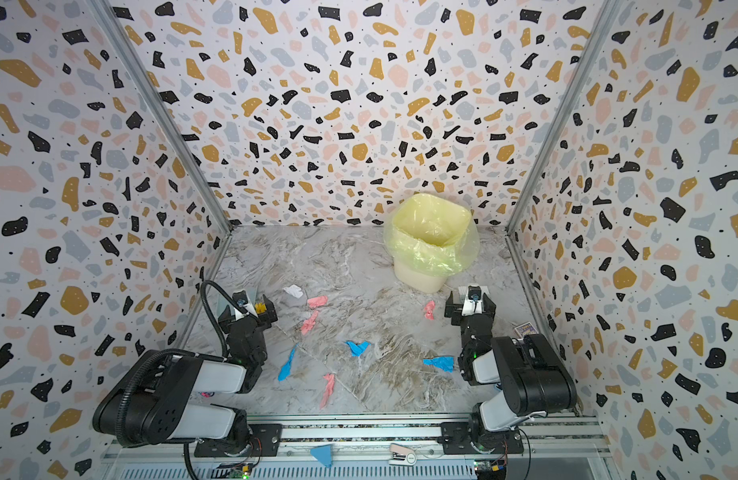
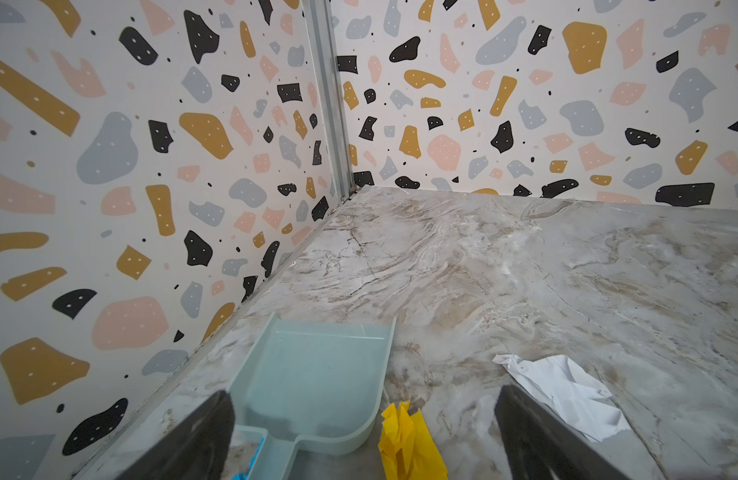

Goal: Sweep away the paper scraps from the table

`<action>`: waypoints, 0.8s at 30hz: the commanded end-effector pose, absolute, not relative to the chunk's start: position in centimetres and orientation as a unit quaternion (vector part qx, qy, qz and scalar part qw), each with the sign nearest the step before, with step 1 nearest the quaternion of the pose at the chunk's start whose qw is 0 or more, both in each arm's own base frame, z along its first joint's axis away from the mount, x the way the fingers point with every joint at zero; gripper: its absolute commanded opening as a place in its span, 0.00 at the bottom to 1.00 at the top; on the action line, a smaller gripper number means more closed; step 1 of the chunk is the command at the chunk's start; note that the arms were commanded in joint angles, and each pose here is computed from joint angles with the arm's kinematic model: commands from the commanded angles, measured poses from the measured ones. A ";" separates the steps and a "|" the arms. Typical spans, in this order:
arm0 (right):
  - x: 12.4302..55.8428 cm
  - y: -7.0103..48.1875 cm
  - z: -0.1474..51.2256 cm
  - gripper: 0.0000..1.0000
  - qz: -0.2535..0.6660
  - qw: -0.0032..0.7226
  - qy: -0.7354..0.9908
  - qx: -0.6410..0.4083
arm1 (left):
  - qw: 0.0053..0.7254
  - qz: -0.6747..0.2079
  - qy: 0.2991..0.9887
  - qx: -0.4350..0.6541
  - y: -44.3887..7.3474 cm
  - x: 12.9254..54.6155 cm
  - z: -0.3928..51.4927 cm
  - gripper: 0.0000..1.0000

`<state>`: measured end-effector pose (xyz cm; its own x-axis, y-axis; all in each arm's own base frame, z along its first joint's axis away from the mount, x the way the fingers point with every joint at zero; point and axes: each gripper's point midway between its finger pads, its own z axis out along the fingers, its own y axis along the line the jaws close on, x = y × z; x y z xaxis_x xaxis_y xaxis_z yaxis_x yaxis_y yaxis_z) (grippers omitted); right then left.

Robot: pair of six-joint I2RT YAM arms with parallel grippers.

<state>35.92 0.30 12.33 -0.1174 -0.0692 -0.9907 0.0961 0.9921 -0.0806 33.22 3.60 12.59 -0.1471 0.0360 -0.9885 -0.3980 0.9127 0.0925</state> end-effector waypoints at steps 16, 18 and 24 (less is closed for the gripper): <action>36.2 0.2 13.3 0.99 -0.059 0.676 0.734 0.017 | 0.661 0.159 0.721 -0.137 3.8 33.4 13.8 0.99; 36.0 -0.5 13.4 0.99 -0.068 0.672 0.737 0.038 | 0.663 0.161 0.718 -0.140 3.9 33.3 14.0 1.00; 33.5 -0.4 16.0 0.99 -0.099 0.703 0.703 0.047 | 0.641 0.164 0.734 -0.154 4.0 34.1 17.2 1.00</action>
<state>33.95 -0.11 13.35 -0.0732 -0.0595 -0.9955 0.1361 0.9883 -0.0691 33.28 3.73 14.36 -0.1463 0.0197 -0.9891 -0.4088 0.9092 0.0785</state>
